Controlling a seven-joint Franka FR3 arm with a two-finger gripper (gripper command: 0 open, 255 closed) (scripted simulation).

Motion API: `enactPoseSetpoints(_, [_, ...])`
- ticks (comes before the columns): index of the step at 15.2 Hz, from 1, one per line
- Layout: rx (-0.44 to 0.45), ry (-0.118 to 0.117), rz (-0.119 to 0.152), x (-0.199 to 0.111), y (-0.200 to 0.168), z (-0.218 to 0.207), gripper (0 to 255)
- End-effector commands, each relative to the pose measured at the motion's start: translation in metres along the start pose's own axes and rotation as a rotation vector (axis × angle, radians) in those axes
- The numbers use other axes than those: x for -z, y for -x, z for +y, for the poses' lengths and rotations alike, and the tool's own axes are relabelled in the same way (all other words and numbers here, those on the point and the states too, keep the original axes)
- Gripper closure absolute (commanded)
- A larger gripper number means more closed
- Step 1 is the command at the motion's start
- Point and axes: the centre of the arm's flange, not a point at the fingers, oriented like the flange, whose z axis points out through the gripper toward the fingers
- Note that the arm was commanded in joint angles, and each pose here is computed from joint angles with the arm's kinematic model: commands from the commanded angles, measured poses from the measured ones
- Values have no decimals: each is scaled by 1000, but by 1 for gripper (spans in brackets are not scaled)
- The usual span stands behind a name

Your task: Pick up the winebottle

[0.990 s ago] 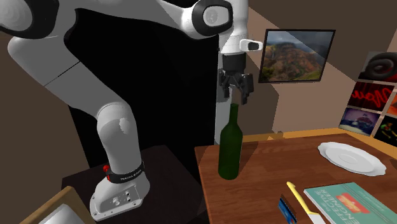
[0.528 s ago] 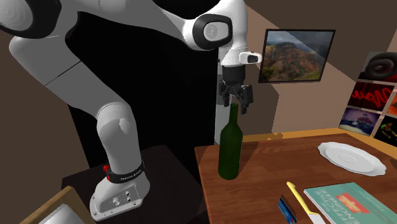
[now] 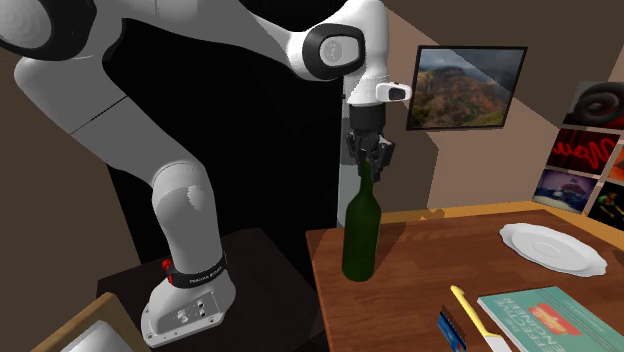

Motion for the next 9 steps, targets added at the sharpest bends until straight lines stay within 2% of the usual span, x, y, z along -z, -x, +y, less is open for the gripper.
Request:
enactPoseSetpoints(1, [0, 0, -2, -1, 0, 0, 255])
enactPoseSetpoints(3, [0, 0, -2, -1, 0, 0, 255])
enactPoseSetpoints(9, [0, 0, -2, 30, -3, 2, 255])
